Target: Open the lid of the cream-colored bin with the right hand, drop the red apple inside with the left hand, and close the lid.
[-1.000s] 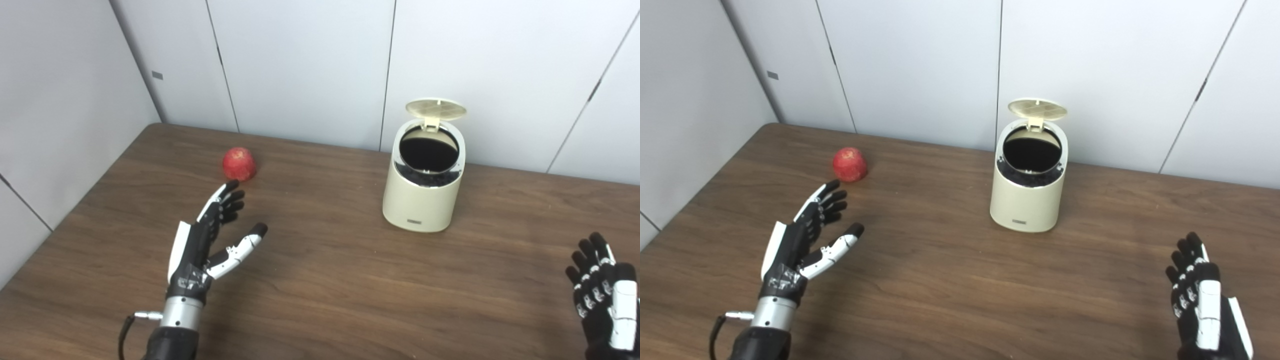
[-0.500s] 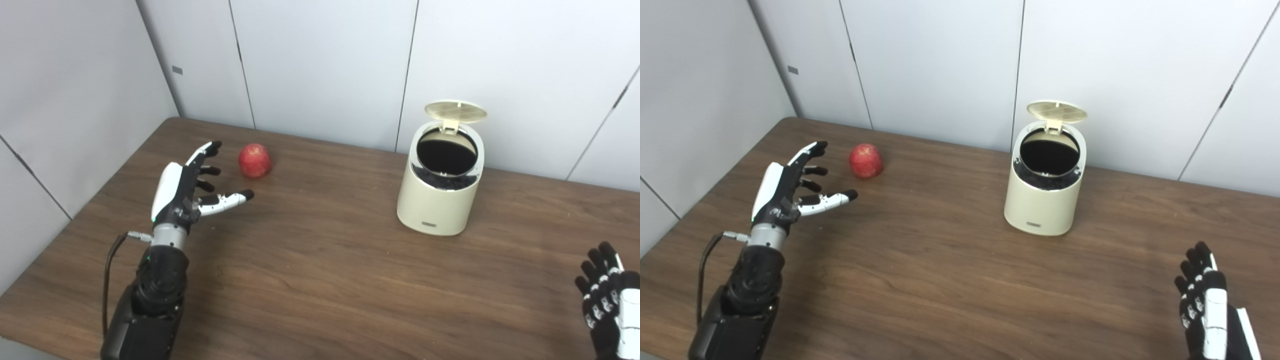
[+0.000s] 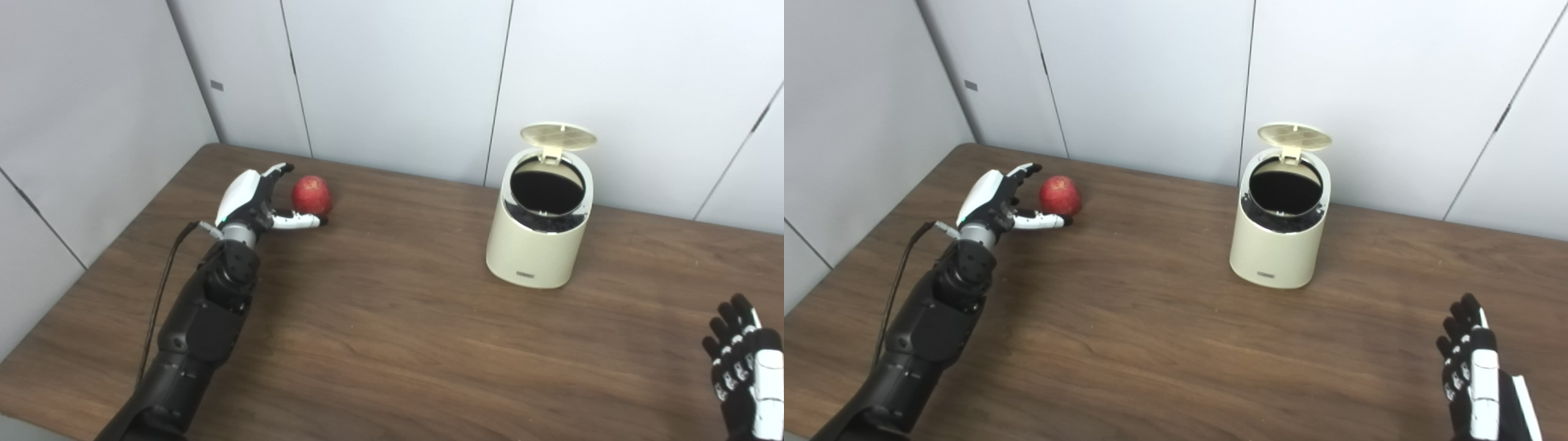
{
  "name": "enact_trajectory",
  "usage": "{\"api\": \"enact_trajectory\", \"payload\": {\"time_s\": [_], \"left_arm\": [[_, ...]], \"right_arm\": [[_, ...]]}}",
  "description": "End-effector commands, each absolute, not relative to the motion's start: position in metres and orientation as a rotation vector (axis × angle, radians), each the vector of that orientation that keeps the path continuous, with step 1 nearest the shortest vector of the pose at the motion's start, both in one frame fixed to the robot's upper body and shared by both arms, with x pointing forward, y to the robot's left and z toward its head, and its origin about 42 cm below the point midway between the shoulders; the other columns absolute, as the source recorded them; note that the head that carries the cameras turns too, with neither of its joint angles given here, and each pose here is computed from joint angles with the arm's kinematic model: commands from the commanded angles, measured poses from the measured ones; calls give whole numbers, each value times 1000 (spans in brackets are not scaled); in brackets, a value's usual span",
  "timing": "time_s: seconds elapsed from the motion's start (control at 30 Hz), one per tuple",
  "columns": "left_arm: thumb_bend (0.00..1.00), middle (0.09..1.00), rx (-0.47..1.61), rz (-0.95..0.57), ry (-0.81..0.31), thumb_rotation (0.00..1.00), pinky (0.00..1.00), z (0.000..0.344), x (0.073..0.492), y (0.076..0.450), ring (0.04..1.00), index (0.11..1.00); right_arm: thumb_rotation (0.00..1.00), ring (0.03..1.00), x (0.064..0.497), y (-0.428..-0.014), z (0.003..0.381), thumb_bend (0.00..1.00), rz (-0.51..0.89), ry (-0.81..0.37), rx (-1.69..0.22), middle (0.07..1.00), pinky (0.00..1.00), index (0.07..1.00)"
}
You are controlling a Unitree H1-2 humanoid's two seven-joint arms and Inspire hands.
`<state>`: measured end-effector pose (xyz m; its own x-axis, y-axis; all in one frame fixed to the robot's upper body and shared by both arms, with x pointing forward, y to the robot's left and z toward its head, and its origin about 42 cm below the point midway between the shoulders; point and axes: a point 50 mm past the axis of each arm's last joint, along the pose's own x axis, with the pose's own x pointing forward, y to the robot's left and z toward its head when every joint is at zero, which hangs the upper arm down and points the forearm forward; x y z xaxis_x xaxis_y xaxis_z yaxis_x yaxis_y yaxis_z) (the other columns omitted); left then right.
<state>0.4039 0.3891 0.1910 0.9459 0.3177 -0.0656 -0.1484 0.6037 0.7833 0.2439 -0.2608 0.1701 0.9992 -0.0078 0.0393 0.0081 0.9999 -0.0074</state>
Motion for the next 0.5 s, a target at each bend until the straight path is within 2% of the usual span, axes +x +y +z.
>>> {"api": "enact_trajectory", "payload": {"time_s": [0.0,0.13,0.23,0.37,0.47], "left_arm": [[919,948,928,294,135,273,761,228,425,398,908,917],[934,952,963,265,176,247,698,232,442,398,880,898],[929,968,1009,240,225,271,801,236,452,397,954,918],[929,997,1061,229,275,250,819,245,460,394,987,974],[914,983,1119,209,281,229,820,251,463,393,971,941]], "right_arm": [[1000,1000,244,-258,185,408,-3,-107,-16,1000,996,1000],[1000,1000,246,-255,185,379,-5,-116,-26,1000,954,1000],[1000,1000,246,-253,186,399,-6,-119,-21,999,970,1000],[1000,1000,246,-252,186,403,-17,-119,-19,992,997,1000],[1000,1000,245,-251,187,408,-18,-117,-15,994,999,1000]]}}
